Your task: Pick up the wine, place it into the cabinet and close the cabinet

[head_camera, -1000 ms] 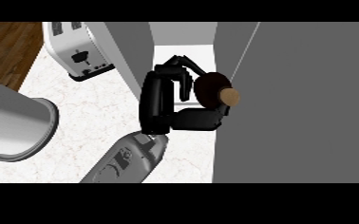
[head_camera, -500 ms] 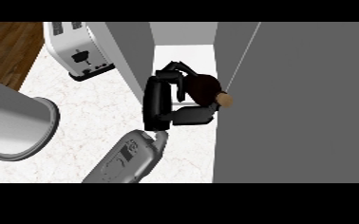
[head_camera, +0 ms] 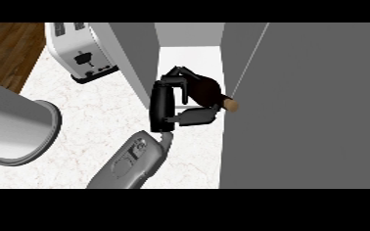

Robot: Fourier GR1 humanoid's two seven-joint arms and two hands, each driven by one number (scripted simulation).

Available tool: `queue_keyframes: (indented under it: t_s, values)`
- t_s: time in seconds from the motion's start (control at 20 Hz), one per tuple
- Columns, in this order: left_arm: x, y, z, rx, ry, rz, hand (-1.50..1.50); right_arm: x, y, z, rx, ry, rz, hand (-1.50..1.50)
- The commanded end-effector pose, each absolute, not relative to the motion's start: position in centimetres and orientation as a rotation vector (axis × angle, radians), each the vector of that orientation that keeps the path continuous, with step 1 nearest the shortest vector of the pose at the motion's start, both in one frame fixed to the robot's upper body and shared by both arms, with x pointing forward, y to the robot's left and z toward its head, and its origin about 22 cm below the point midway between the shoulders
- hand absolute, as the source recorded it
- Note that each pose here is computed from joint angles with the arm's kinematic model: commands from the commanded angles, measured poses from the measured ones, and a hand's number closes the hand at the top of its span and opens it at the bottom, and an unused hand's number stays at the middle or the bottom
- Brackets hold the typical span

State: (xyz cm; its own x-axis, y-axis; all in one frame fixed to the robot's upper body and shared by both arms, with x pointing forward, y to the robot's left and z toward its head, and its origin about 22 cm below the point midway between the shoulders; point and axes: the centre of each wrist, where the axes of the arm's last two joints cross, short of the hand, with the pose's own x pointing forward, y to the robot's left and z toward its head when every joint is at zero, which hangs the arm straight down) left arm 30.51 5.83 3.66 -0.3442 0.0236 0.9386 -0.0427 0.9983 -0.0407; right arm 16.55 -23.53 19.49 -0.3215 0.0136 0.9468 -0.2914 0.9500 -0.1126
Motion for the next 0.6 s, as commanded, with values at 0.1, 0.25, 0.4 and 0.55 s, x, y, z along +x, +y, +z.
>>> queue_keyframes:
  t_s: [0.1,0.25,0.4,0.55]
  values:
    - [31.9,7.3,3.1,0.023,-1.922,0.115,1.5,15.4,-23.9,20.1,0.247,-1.921,0.289,-1.5]
    - [33.7,7.5,3.4,0.057,-1.926,0.151,1.5,12.8,-23.8,21.4,0.272,-1.948,0.311,-1.5]
    - [33.3,7.4,3.0,0.04,-1.932,0.139,1.5,14.5,-23.3,21.5,0.279,-1.939,0.29,-1.5]
    - [34.6,9.7,3.2,0.04,-1.89,0.124,1.5,13.4,-23.7,21.9,0.275,-1.927,0.313,-1.5]
